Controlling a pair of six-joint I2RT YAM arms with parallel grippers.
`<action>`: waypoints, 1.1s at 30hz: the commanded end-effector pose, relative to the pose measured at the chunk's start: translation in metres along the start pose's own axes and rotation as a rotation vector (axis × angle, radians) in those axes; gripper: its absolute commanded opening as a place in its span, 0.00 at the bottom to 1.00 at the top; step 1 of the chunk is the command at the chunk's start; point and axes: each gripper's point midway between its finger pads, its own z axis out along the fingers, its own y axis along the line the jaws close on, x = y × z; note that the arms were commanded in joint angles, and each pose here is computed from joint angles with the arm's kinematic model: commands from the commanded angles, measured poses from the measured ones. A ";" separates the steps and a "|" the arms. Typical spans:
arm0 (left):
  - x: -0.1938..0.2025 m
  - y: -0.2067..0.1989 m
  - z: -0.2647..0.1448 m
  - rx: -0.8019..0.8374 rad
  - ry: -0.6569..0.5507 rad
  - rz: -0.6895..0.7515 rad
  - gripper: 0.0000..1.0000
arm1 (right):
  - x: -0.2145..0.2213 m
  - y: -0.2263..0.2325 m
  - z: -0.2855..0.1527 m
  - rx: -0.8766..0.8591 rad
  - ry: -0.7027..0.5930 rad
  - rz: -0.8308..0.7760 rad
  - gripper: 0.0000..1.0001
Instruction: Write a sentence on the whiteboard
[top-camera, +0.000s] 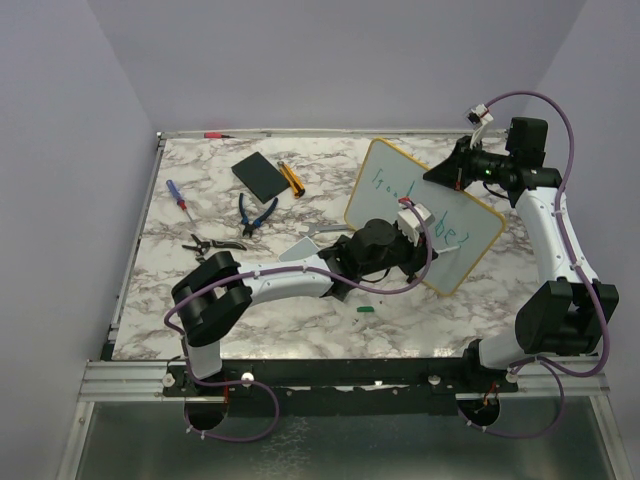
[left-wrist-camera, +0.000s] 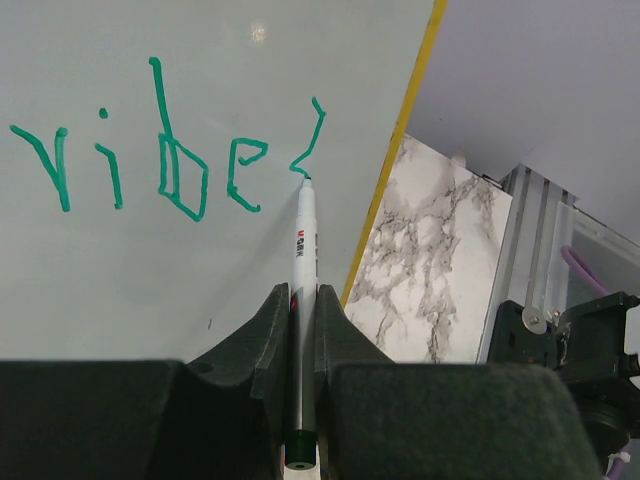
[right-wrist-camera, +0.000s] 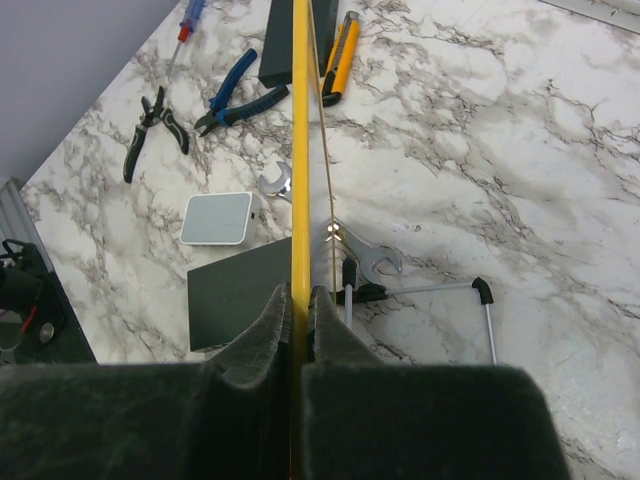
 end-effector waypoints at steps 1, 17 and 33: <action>-0.003 -0.008 0.003 0.029 0.000 0.017 0.00 | 0.022 0.016 0.000 -0.049 0.060 0.081 0.01; -0.004 0.013 -0.009 -0.047 0.010 0.039 0.00 | 0.022 0.017 0.000 -0.051 0.059 0.081 0.01; -0.007 0.013 -0.015 -0.053 0.000 0.034 0.00 | 0.021 0.018 -0.001 -0.050 0.057 0.077 0.01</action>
